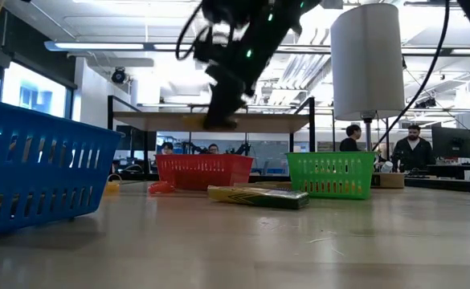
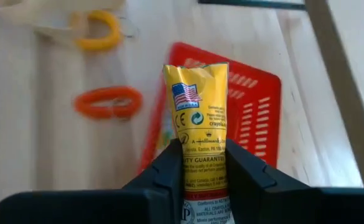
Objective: Pick & Place Office Desk Supplies
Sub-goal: Put the yellow crayon box into the red bin
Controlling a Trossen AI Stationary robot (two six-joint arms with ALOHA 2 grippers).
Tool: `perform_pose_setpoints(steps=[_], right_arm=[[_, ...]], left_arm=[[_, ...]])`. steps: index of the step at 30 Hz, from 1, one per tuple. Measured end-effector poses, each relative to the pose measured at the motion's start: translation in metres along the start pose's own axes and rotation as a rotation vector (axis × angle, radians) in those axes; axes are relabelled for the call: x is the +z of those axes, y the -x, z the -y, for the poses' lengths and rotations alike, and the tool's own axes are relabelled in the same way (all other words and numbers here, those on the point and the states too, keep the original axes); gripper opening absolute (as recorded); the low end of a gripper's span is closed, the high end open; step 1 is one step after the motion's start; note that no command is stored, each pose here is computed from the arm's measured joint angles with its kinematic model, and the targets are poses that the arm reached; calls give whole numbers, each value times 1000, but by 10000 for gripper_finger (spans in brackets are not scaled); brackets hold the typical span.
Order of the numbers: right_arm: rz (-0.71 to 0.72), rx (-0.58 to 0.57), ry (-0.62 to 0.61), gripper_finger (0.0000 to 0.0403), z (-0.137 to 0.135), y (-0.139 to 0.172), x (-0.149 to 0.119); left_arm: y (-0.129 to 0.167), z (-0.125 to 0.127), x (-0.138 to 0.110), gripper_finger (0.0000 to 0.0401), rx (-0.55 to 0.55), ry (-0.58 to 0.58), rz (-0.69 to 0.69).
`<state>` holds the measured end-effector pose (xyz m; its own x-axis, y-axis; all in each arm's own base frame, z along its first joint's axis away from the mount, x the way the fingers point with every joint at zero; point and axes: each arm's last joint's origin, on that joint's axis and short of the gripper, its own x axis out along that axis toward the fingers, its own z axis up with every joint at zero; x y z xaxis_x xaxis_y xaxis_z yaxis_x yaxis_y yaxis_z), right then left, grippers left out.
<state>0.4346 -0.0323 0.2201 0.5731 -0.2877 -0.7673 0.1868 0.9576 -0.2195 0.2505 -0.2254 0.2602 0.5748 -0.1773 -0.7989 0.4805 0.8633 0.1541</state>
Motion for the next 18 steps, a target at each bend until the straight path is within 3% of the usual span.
perform_pose_setpoints(steps=[5,18], right_arm=[[-22,22,-30,76,12,-18,-5],[-29,67,-50,115,25,-26,-7]], left_arm=[[-5,-2,-1,174,1,36,32],[-10,1,2,174,-3,129,63]])
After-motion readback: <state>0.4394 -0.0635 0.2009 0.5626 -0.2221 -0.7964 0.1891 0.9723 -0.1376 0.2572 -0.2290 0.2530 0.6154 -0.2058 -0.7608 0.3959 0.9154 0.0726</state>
